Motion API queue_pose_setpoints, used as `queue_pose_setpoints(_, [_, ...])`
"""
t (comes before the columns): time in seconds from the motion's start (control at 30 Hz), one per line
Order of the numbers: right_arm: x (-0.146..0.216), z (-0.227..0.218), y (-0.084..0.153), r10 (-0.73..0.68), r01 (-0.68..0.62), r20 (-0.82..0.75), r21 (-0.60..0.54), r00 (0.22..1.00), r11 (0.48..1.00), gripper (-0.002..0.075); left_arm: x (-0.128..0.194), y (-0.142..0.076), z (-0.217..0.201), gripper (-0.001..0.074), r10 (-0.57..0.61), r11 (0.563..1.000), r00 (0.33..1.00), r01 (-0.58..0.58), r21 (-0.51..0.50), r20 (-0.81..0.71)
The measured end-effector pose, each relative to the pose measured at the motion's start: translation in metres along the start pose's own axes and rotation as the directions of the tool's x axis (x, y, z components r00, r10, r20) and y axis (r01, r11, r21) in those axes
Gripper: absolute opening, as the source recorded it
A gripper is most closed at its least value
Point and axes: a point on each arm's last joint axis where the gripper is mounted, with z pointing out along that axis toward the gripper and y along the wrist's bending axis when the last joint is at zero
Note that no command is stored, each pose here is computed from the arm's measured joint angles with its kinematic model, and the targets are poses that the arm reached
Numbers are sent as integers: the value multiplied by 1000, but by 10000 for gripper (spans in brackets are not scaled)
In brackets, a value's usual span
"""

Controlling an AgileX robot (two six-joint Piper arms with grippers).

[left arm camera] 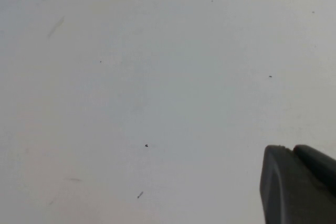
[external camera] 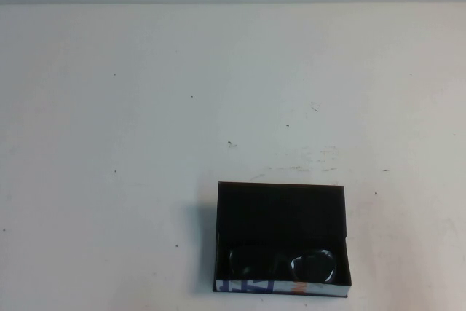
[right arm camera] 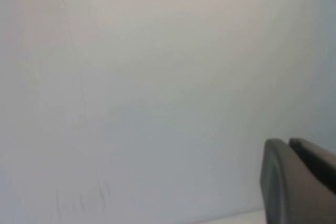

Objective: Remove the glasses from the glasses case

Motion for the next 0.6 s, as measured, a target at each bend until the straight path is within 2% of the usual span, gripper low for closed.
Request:
queue_pose_setpoints(0.13, [-6, 0, -1, 3, -4, 70, 6, 998, 1000, -18, 0, 0, 0, -5, 0, 1000, 1000, 0, 0, 0])
queue_pose_setpoints(0.23, [-18, -2, -2, 17, -21, 195, 16, 981, 1000, -18, 0, 0, 0, -5, 0, 1000, 1000, 0, 0, 0])
queue_pose_setpoints(0.4, [-39, -5, -4, 142, -152, 368, 0, 919, 988, -18, 0, 0, 0, -5, 0, 1000, 1000, 0, 0, 0])
queue_pose_setpoints(0.53, [-69, 1, 6, 245, -238, 347, -65, 905, 969, -18, 0, 0, 0, -5, 0, 1000, 1000, 0, 0, 0])
queue_pose_setpoints(0.6, [-84, 4, 14, 277, -263, 268, -88, 923, 961, -18, 0, 0, 0, -5, 0, 1000, 1000, 0, 0, 0])
